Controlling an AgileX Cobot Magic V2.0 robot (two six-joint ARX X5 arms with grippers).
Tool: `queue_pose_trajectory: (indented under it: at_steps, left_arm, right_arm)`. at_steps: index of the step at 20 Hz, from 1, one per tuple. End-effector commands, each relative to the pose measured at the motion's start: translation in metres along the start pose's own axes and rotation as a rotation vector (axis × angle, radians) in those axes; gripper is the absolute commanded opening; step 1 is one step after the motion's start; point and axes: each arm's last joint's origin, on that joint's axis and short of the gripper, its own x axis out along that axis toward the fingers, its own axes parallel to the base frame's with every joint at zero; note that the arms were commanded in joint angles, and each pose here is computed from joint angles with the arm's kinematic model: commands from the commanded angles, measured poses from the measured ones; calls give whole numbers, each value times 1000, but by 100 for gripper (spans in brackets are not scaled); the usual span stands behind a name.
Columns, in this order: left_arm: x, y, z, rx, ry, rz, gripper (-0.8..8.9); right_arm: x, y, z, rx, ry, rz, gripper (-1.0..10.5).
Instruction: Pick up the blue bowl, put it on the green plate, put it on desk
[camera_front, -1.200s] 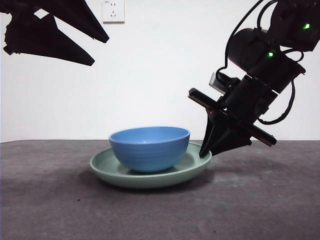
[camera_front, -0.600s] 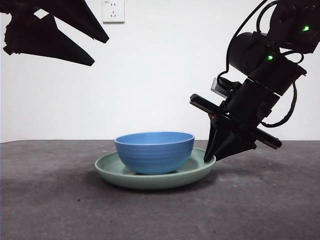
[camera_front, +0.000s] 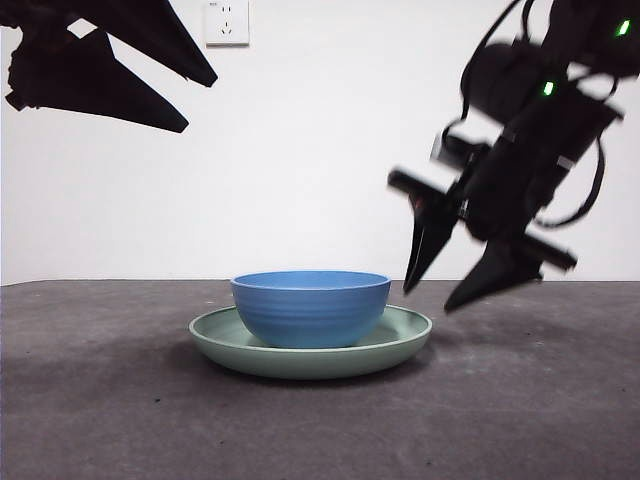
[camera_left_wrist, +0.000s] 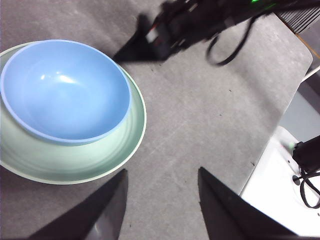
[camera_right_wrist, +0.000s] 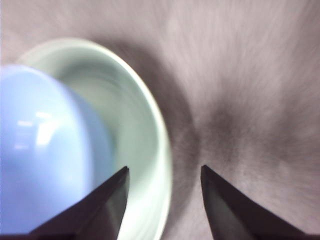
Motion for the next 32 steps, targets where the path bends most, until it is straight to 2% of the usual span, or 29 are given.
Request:
queue_pose_trajectory:
  at_steps: [1, 6, 12, 19, 22, 32]
  left_arm:
    - [1, -1, 2, 4, -3, -10, 226]
    - [1, -1, 1, 0, 11, -8, 226]
    - [1, -1, 1, 0, 11, -8, 226]
    - [1, -1, 1, -1, 12, -8, 226]
    - [1, -1, 1, -1, 12, -8, 226]
    - [1, -1, 1, -1, 12, -8, 218]
  right_arm:
    - [-21, 10, 5, -76, -50, 6, 229]
    - [-84, 33, -3, -220, -98, 74, 229]
    - [-148, 50, -40, -377, -57, 107, 228]
    - [-178, 67, -75, -505, -27, 192, 228]
    - [-178, 71, -78, -537, -22, 207, 228]
    - [-177, 71, -79, -539, -17, 209, 228]
